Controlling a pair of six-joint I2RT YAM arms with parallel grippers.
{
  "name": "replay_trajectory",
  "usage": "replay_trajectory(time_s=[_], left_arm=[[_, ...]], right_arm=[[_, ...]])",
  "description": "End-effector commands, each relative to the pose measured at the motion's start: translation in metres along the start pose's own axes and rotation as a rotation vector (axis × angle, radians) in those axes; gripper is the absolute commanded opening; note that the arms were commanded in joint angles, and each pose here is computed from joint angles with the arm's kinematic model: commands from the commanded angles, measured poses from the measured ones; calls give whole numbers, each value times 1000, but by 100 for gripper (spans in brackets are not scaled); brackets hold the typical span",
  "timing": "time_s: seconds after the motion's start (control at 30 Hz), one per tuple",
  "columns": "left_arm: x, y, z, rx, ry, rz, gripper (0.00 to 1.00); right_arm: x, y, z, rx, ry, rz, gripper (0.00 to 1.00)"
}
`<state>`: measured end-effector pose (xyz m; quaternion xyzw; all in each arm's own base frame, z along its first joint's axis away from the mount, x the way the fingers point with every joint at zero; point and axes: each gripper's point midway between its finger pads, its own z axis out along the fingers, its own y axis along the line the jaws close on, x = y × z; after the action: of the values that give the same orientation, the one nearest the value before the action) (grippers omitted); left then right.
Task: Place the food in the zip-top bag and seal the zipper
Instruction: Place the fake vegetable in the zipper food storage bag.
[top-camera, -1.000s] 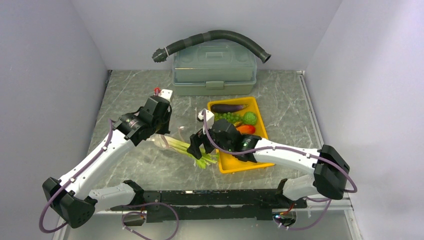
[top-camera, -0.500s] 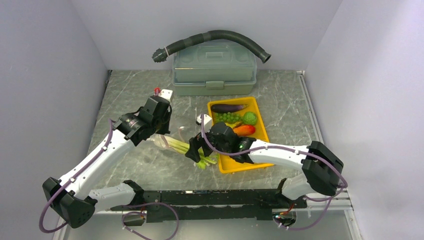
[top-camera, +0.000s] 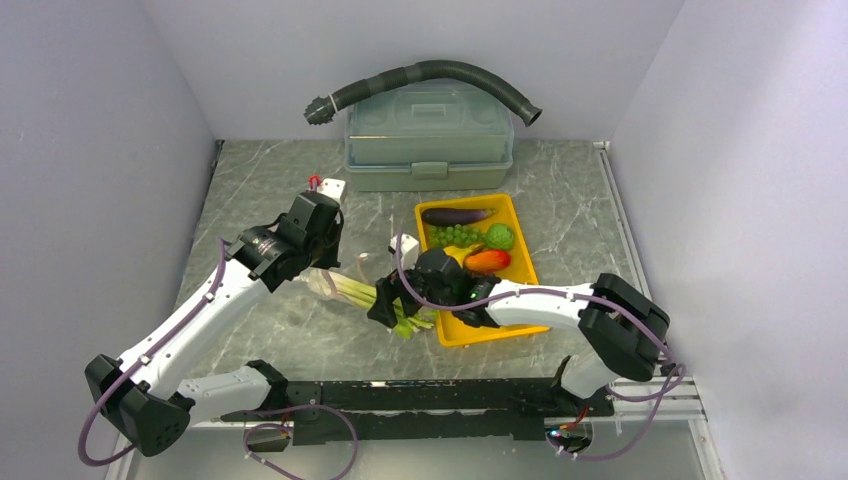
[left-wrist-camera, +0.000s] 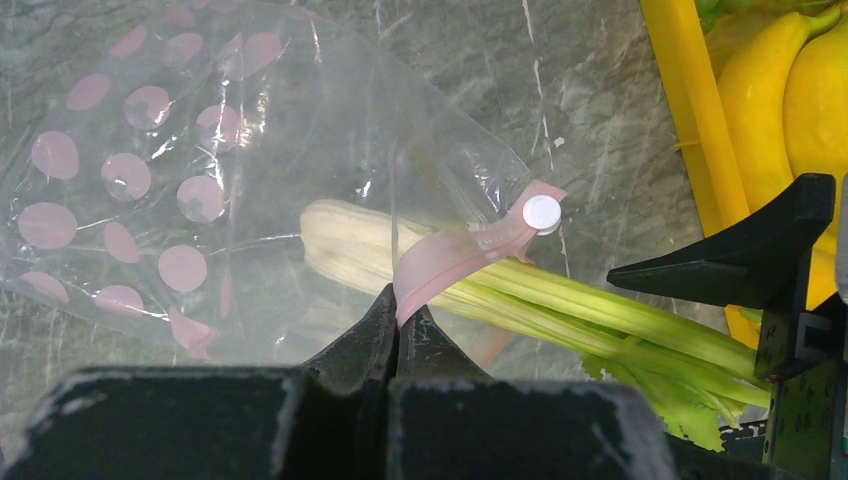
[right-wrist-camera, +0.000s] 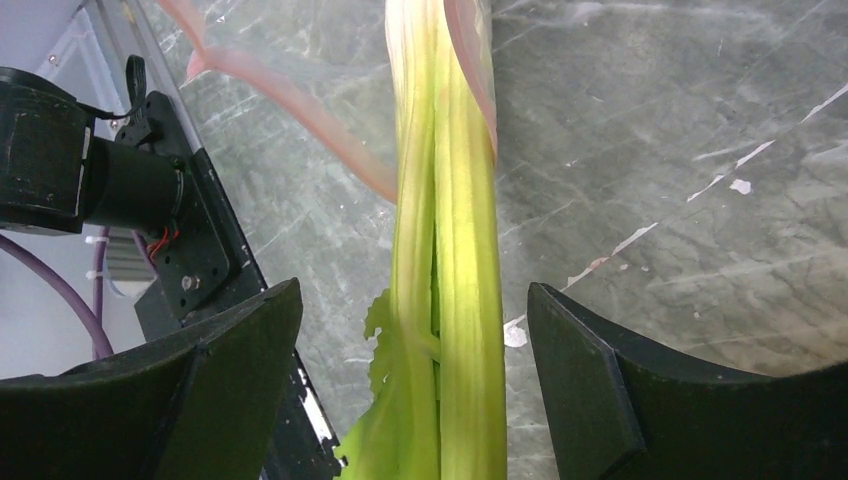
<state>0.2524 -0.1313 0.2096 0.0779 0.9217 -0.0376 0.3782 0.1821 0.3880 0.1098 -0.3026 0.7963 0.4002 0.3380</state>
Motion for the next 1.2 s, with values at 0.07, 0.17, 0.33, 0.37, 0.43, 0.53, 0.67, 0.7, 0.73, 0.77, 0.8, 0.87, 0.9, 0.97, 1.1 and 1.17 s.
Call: replay_trajectory(time_s=[0.07,0.17,0.33,0.37,0.43,0.53,0.67,0.7,0.73,0.77,0.8,0.87,0.9,0.97,1.1,1.17], left_arm=[[-15,-5,-3,23,-61,-17,0],[-15,-5,-3,23,-62,-17,0],[-14,-4,-3,21,-61,-17,0],[-14,-4,-3,21,-61,-17,0],[-15,-4,-3,18,-62,-18,0],[-14,-3,-2,15,-60,-20,0],[-15,-2,-3,12,-63,-23,0],[-14,-2,-3,11,-62,-23,0],[-14,-2,-2,10,-63,-23,0],[-14,-2,-2,10,-61,-24,0],[-14,-2,-2,11,-61,-25,0],[-15,-2,-2,10,-61,-26,0],[-15,-2,-2,9,-60,-26,0],[-15,-2,-2,10,-61,-26,0],[-15,-1,-2,12,-60,-26,0],[-15,-2,-2,14,-59,-23,0]], right_arm=[[-10,9,6,-58,-52,11,83],[-8,8,8,-61,-48,18,79],[-1,6,12,-61,-31,28,71],[-1,6,13,-63,-29,29,68],[0,6,13,-65,-27,31,64],[3,6,15,-66,-20,37,59],[7,6,18,-77,-7,49,50],[7,7,18,-82,-7,50,48],[8,7,19,-86,-6,52,46],[8,8,19,-90,-6,52,43],[8,8,19,-93,-3,53,38],[7,9,19,-95,-4,52,29],[6,9,19,-95,-4,50,25],[4,11,17,-97,-6,44,16],[-5,14,13,-94,-14,31,0],[-10,16,10,-92,-21,27,0]])
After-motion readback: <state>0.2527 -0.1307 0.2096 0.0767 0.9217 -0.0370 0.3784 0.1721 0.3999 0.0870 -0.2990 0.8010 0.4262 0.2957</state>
